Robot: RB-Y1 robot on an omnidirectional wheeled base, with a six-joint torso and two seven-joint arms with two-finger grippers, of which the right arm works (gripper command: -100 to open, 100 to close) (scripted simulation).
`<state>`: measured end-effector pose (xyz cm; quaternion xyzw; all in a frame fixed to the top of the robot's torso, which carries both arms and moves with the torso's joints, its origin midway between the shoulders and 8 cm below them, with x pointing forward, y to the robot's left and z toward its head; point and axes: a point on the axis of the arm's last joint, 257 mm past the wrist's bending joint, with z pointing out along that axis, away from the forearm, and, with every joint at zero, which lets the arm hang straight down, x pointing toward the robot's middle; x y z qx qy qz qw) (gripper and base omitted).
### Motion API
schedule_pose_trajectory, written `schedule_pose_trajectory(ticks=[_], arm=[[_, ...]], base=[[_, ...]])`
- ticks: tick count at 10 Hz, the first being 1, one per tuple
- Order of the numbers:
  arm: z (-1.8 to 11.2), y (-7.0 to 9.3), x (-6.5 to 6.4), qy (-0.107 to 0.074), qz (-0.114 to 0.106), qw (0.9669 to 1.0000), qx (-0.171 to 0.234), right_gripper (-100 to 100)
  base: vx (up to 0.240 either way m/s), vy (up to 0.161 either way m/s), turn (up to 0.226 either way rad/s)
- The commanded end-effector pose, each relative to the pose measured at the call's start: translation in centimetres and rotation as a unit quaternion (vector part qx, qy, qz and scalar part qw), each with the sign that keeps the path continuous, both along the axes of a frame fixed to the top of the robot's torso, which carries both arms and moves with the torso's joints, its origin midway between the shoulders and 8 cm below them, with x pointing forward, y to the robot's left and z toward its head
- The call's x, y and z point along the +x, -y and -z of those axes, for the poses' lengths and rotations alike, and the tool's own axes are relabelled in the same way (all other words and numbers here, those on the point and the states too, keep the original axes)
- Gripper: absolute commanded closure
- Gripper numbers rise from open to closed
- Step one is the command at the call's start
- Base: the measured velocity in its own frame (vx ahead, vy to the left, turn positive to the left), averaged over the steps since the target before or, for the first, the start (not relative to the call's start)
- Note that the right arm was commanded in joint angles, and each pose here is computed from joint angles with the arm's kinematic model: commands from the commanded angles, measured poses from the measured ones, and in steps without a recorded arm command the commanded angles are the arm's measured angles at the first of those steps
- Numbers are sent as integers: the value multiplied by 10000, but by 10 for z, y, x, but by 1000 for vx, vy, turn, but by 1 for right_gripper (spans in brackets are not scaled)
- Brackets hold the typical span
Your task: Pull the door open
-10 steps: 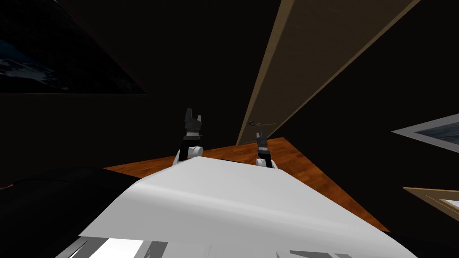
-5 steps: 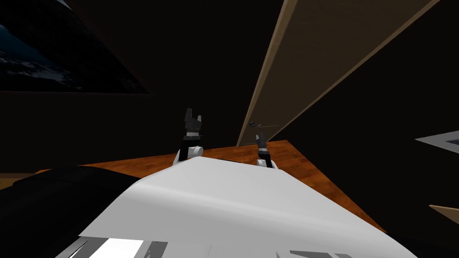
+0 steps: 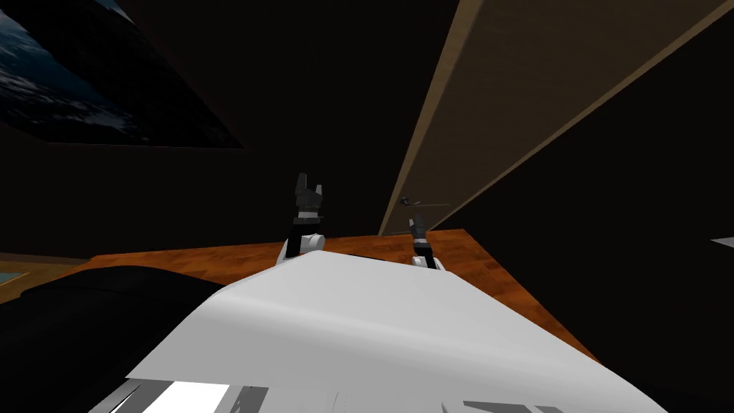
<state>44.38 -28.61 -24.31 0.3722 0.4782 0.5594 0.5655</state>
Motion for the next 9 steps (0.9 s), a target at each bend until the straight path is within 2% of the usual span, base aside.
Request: schedule_pose_trajectory(ticks=[1, 2, 5, 7, 9], arm=[[13, 7, 2, -139, 23, 9999, 6, -100], [16, 12, 6, -181, 10, 9998, 18, -100], [39, 25, 5, -432, 67, 9990, 16, -100], [54, 41, 8, -616, 107, 9980, 27, -100], [65, 50, 8, -746, 150, 9971, 29, -100]], base=[[21, -61, 84], [19, -63, 133], [26, -60, 88], [37, -72, 179], [31, -82, 60]])
